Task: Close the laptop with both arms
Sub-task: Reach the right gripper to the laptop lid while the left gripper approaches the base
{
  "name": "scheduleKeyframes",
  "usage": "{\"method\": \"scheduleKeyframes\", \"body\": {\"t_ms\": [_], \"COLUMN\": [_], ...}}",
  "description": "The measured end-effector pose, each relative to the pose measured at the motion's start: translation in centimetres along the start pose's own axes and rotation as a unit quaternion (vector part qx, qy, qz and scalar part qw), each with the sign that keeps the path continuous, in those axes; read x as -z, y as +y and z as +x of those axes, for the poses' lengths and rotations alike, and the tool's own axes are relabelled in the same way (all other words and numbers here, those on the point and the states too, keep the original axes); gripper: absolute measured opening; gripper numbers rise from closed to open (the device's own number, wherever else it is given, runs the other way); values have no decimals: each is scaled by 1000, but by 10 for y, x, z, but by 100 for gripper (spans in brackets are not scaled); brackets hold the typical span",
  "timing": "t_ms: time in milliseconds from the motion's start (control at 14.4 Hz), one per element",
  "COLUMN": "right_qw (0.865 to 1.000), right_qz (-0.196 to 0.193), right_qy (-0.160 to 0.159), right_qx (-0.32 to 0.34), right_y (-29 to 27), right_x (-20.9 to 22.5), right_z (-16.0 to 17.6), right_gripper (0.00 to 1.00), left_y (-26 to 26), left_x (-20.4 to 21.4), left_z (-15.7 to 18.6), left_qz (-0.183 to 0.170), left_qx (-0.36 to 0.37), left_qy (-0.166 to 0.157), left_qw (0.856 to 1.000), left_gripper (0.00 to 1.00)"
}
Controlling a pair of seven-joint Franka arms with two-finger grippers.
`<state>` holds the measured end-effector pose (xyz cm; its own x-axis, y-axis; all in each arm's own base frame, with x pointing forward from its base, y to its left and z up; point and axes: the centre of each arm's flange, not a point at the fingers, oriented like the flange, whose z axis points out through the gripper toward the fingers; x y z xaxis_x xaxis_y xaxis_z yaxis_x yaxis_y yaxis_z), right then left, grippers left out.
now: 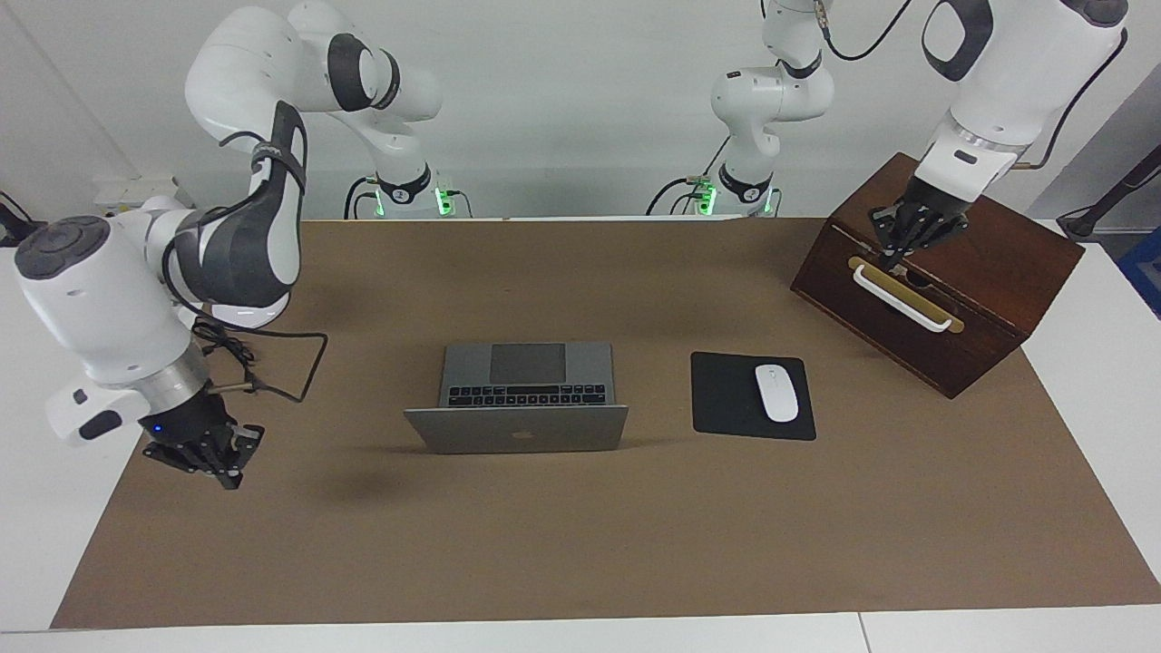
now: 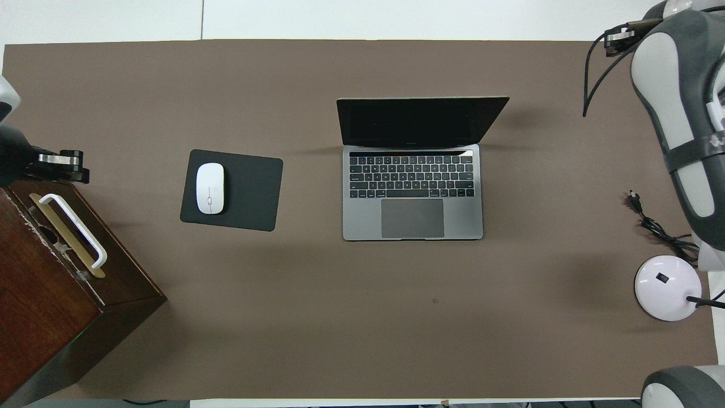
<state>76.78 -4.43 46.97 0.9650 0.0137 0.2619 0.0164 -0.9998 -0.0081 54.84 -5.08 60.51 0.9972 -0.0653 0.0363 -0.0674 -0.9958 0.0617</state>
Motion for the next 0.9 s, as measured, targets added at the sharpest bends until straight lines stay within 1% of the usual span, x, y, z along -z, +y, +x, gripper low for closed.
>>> {"method": "scheduleKeyframes", "body": {"t_ms": [209,417,626,765,904], "right_qw": [1000,999,997,996,996], "right_qz": [9,18,25,30,35], "right_qy": [17,28,29,29,28], "right_qx": [-19,-42,-62,-75,-84], "right_y": [-36,-74,-110,-135,-161], "right_x": [-9,-2,0,1,3], "right_z": [10,15,14,12,9], "right_gripper": [1,1,1,1,1], "left_y": [21,42,63,84,105], "left_x": [-29,-68,-87,-97,-117], "left_z": [-10,-34,-58,-70,-85], "left_qz": [-21,-28,-33,-37,-42], "left_qx": [-10,-22,-41,-61,-79], "left_qy": [37,75,98,123,149], "left_qw": [999,997,994,990,985], "left_gripper": [1,1,1,1,1]}}
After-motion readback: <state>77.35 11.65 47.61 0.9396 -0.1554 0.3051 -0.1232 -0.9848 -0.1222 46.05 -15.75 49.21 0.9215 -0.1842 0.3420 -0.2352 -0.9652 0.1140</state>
